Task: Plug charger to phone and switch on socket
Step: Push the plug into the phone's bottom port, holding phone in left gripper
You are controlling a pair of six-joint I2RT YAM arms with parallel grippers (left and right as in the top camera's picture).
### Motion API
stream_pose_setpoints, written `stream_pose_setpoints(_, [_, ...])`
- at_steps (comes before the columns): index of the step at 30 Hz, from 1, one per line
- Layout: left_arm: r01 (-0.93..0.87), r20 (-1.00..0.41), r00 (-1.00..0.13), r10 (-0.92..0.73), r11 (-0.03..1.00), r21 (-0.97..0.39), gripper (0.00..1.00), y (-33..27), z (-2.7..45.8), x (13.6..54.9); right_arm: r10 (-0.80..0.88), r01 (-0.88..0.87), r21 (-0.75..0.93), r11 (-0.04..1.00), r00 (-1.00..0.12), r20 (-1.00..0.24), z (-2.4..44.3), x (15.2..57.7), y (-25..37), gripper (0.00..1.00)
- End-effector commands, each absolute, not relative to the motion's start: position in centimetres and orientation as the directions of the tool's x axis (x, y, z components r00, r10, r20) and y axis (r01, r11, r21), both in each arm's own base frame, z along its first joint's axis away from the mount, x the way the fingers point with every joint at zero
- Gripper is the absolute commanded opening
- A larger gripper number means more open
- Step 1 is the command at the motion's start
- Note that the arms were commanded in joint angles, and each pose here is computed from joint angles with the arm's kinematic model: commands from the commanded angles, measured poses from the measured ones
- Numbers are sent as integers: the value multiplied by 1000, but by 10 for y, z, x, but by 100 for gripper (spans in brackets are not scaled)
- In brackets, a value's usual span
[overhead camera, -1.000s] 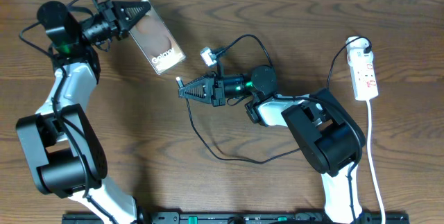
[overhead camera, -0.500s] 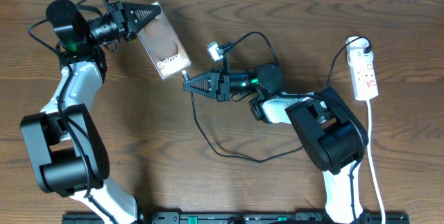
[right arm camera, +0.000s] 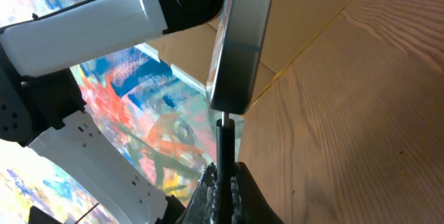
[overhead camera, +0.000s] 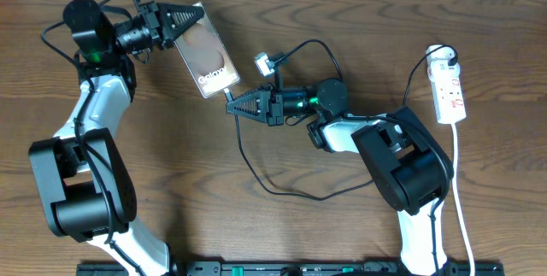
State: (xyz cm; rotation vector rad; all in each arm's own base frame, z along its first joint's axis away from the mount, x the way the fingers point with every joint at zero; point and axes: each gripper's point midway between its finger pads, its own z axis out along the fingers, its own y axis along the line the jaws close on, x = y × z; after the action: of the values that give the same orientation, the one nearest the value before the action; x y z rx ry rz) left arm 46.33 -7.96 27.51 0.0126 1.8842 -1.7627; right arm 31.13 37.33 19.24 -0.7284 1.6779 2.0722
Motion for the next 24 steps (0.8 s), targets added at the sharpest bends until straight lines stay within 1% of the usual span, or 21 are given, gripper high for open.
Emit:
stream_pose_setpoints(1, [413,-435,-838,-329,137,-900,7,-86,288,457,5,-595,774,-217,-794,-608,200,317,373,1])
stream_pose_setpoints(11, [445,-469,-822,-322,149,-883,7,-86,288,457,5,-591,776,-220,-796,-605,201,317,372,1])
stream_pose_setpoints(24, [440,-463,-825,-323,146,-886,7,-90,288,458,9,-591,777,-219,-797,-604,202,318,372,1])
